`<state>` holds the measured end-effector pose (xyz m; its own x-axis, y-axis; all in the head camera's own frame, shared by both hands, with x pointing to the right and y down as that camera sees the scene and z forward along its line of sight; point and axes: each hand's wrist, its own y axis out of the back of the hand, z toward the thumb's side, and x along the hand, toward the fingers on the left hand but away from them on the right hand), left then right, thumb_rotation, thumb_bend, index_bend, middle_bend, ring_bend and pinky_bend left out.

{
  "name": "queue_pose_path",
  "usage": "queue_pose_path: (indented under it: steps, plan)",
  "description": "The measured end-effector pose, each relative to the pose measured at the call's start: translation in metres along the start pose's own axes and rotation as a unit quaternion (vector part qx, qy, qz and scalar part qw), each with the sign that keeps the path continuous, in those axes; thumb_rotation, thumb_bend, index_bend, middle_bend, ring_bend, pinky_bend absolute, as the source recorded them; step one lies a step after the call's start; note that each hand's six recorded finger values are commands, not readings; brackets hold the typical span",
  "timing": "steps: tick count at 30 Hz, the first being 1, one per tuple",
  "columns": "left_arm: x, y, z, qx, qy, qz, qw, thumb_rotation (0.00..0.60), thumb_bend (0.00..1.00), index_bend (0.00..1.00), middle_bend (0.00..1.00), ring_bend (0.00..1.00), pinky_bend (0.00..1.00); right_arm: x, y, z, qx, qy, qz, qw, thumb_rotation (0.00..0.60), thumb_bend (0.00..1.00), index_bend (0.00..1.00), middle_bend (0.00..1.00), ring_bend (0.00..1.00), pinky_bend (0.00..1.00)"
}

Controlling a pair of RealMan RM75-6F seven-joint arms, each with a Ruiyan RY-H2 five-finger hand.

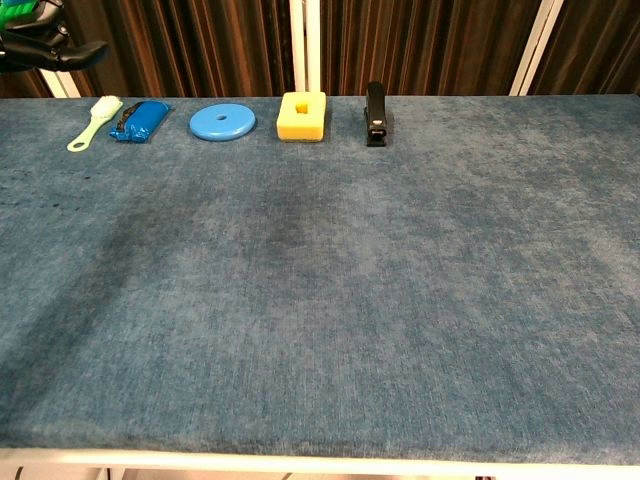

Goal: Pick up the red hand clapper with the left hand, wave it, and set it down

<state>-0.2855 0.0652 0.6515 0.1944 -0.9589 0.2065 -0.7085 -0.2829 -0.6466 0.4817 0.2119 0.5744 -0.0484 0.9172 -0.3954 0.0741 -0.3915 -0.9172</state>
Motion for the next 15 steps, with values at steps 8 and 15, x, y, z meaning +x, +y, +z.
queue_pose_path:
  steps: [8,15]
  plan:
    - [-0.0003,0.0009,-0.0017,0.070,-0.012,-0.007,0.9975,0.600,0.63,1.00,1.00,1.00,1.00,-0.0001,0.0000,0.0000,0.000,0.000,0.000,1.0000,0.600,0.31,0.00,0.00,0.00,0.00]
    - [-0.0012,-0.0018,-0.0059,0.175,-0.035,-0.025,0.9836,0.600,0.65,1.00,1.00,1.00,1.00,-0.0005,-0.0003,0.0006,0.000,0.001,0.000,1.0000,0.600,0.31,0.00,0.00,0.00,0.00]
